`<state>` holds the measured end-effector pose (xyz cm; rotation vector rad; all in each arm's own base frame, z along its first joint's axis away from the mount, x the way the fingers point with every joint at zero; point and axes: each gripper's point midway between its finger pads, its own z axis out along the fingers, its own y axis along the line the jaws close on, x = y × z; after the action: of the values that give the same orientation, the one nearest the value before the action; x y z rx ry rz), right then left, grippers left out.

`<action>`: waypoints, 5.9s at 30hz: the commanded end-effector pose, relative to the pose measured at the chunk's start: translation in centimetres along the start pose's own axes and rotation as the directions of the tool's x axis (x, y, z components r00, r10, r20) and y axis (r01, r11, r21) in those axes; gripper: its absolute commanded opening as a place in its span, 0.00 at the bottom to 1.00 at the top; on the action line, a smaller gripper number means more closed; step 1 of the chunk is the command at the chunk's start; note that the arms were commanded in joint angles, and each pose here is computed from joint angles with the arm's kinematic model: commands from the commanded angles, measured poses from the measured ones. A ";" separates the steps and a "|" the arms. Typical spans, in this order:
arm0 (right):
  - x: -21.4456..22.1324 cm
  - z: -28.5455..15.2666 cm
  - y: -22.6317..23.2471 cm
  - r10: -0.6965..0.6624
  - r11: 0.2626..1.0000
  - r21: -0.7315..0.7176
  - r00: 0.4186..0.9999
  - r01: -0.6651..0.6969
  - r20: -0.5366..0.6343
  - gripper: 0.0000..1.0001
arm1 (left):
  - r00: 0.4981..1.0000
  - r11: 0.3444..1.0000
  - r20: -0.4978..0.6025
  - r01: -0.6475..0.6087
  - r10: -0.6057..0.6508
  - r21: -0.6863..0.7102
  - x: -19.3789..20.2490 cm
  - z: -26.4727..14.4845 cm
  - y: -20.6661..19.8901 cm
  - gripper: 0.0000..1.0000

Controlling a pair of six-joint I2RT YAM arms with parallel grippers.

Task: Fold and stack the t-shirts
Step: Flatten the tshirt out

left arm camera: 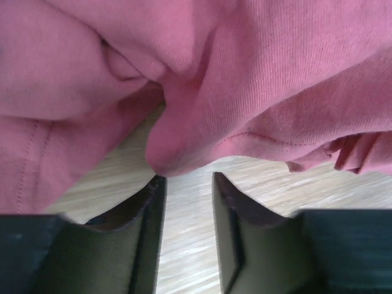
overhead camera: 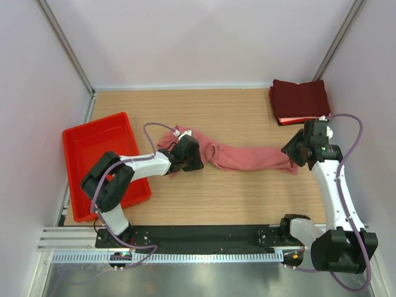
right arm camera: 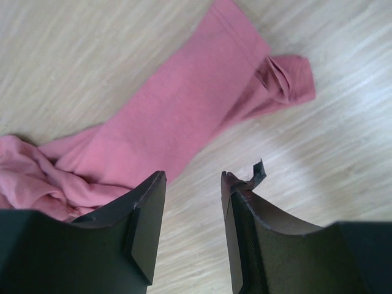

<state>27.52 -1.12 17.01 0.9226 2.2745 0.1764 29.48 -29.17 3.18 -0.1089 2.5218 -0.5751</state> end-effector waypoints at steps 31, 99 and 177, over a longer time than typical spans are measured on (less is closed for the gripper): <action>1.2 7.7 -4.4 0.148 0.949 0.279 0.989 -0.144 0.009 0.51 | 0.939 0.973 0.331 -0.012 0.090 -0.231 -14.2 -20.5 3.8 0.00; -0.5 9.6 -3.7 0.200 0.905 0.386 0.980 -0.178 -0.017 0.40 | 0.978 0.989 0.164 -0.114 0.128 -0.090 -10.5 -17.6 2.2 0.00; -17.0 -23.9 11.4 0.409 0.807 -0.585 0.795 -0.085 0.448 0.01 | 0.746 0.992 0.660 0.002 -0.084 0.124 -21.9 -38.6 -3.8 0.00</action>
<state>18.25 -2.80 48.60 0.8962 1.3564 0.3941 21.09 -13.85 46.33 -0.2469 1.7657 -0.8310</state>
